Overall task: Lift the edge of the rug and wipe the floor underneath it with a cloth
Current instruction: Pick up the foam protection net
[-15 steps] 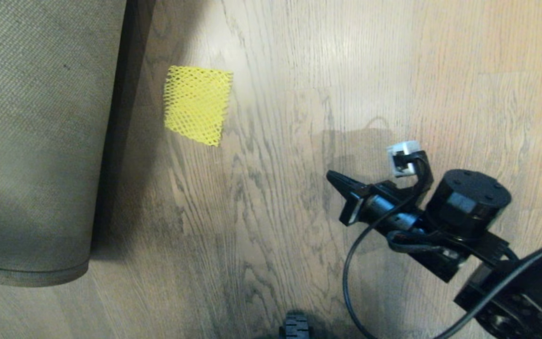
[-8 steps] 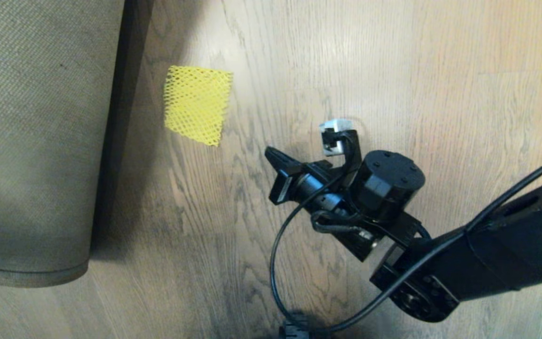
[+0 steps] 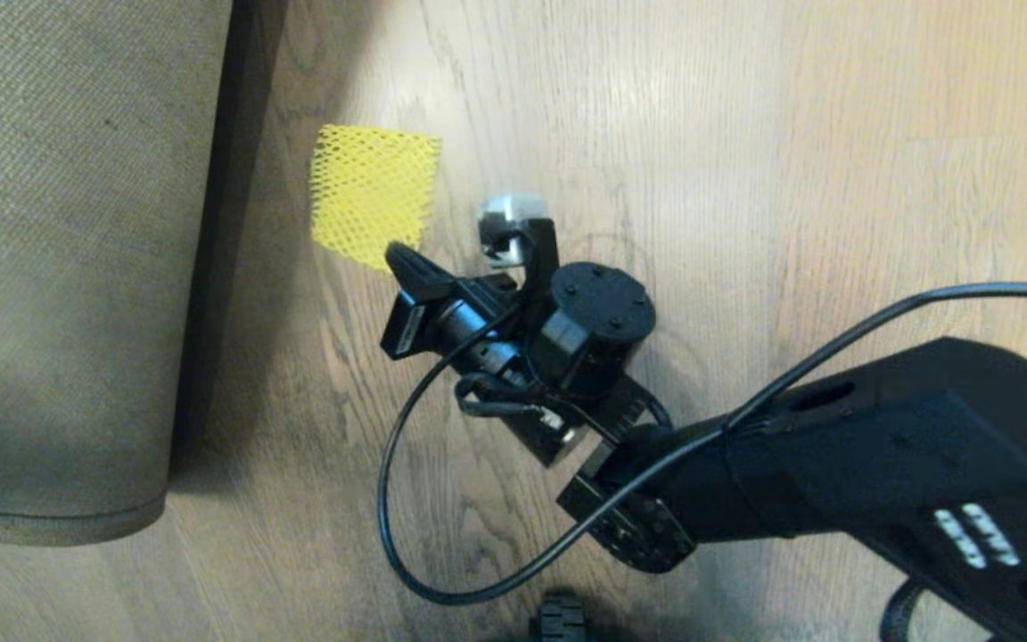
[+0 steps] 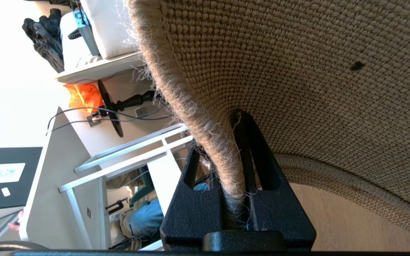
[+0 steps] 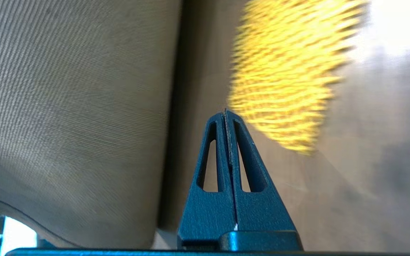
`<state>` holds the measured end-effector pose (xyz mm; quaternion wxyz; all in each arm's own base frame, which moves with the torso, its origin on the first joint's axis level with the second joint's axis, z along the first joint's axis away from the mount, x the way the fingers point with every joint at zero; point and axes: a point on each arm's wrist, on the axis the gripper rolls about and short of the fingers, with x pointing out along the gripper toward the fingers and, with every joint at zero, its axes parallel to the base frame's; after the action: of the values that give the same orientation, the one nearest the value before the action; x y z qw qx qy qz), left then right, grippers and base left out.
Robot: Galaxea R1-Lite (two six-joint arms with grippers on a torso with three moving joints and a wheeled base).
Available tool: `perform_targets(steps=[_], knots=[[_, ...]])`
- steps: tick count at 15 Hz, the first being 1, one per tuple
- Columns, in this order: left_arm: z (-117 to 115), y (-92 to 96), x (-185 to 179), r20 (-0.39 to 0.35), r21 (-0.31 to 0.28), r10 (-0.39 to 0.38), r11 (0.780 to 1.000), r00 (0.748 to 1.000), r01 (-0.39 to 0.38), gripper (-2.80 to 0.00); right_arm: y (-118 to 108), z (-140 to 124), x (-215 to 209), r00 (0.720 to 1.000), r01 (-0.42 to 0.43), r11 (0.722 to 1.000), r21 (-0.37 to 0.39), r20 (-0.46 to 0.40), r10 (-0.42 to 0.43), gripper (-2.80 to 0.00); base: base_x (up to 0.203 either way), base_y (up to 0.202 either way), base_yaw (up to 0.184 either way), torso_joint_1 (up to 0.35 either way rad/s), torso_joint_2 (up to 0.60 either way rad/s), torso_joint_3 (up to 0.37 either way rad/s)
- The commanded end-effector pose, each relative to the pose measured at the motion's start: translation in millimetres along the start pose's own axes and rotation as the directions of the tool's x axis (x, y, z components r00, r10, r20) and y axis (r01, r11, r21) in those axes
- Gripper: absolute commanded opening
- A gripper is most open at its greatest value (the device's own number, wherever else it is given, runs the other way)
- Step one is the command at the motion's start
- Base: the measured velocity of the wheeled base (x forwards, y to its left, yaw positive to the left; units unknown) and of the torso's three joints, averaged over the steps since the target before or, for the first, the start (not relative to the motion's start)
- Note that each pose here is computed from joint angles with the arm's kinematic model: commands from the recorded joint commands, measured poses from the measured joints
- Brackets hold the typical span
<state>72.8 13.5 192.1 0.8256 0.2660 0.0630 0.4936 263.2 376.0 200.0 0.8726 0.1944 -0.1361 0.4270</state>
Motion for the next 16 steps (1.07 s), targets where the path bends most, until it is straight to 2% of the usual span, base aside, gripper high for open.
perform_targets(steps=[1,6,8,16], knots=[[0.3,0.7,0.0,-0.004,-0.002,0.008,1.0,1.0,-0.008,-2.8,3.9,-35.2,10.4,1.0,-0.015,1.0,0.008,-0.012,0.016,-2.8,0.0,0.0,0.0,0.0,0.0,0.0],[-0.8,0.7,-0.2,-0.005,0.001,0.009,1.0,1.0,-0.009,-2.8,19.3,-74.8,23.4,0.999,-0.054,0.998,0.025,-0.005,0.054,-2.8,0.0,0.0,0.0,0.0,0.0,0.0],[-2.1,1.2,-0.9,-0.005,0.001,0.009,1.0,1.0,-0.009,-2.8,18.6,-84.2,25.6,0.999,-0.051,0.999,-0.001,-0.006,0.051,-2.8,0.0,0.0,0.0,0.0,0.0,0.0],[-5.5,1.4,-2.3,-0.007,0.005,0.007,1.0,1.0,-0.007,-2.8,8.0,-89.5,34.4,0.999,-0.021,1.0,-0.014,0.027,0.021,-2.8,0.0,0.0,0.0,0.0,0.0,0.0]])
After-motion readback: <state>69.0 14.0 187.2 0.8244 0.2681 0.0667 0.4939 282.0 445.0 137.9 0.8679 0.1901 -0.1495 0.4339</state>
